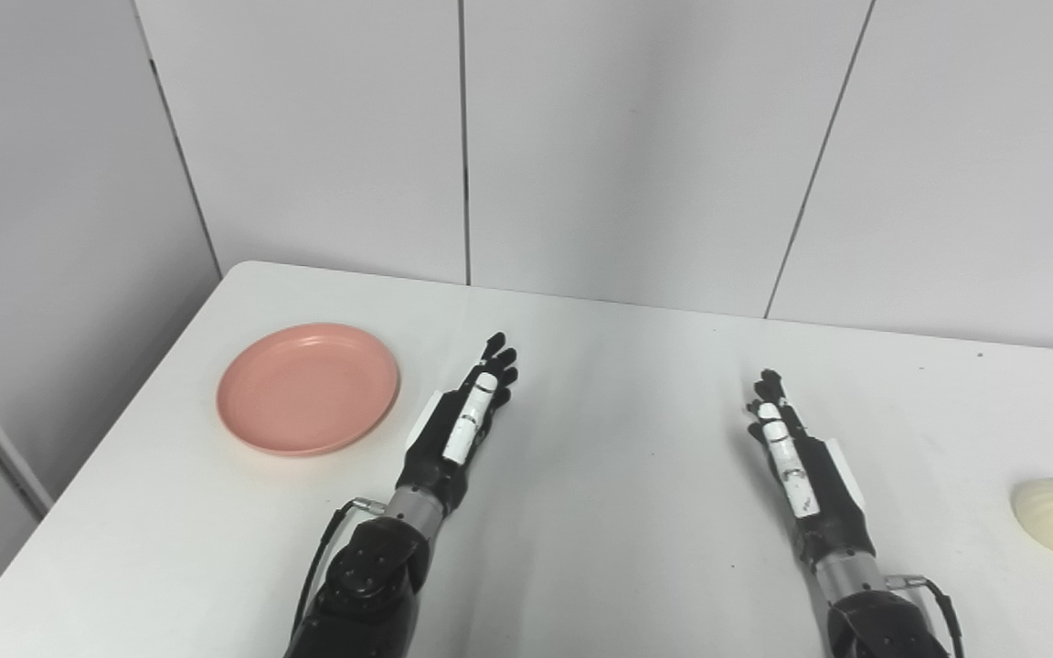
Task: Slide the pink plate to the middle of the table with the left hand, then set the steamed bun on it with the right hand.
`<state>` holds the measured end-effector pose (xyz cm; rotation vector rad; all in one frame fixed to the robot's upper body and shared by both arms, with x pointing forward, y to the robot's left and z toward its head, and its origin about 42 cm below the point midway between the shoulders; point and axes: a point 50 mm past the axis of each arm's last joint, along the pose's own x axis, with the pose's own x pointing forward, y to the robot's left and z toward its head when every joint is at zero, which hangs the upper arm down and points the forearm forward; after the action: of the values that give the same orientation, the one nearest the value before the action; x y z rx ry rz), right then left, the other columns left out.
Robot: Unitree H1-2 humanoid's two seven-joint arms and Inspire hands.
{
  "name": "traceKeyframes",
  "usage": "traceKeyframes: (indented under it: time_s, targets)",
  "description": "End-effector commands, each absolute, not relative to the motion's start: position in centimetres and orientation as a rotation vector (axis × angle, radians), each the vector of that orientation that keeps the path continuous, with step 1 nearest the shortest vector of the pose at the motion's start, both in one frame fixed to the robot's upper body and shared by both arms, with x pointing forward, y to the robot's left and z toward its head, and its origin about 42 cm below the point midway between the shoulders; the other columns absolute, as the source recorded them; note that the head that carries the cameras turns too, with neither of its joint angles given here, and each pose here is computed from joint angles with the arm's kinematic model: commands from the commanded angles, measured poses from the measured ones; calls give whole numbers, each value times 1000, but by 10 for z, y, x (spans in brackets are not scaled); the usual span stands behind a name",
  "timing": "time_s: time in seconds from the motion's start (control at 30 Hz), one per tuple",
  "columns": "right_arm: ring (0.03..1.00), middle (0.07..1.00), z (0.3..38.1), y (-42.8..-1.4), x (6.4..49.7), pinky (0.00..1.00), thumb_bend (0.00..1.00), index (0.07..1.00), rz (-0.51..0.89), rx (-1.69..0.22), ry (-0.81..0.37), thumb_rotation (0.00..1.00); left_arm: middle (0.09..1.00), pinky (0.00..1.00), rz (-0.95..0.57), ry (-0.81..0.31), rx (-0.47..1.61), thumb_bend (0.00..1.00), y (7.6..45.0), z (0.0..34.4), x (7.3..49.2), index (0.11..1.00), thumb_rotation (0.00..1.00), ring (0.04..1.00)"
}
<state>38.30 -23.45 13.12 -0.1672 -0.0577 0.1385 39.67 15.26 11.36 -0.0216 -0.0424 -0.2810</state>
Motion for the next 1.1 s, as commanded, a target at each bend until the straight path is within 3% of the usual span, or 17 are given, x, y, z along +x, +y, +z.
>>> traceKeyframes:
  time_s: [0.0,0.37,0.6,0.87,1.07]
  targets:
    - [971,987,126,-236,382,968,217,996,138,-168,-25,1000,983,1000,-292,145,-3,535,145,74,382,1000,1000,976]
    - [979,992,127,-235,383,977,209,1000,143,-167,-26,1000,987,1000,-281,84,-24,538,145,94,385,1000,1000,980]
    - [981,993,128,-239,385,983,197,1000,141,-160,-28,1000,977,1000,-267,-76,-26,524,139,145,392,991,1000,970]
    - [984,995,129,-247,387,991,193,1000,142,-157,-21,1000,937,946,-237,-235,-31,584,137,206,397,953,1000,925]
    - [990,999,128,-254,389,999,193,1000,151,-165,-29,1000,934,982,-189,-350,-49,614,148,251,392,947,1000,928]
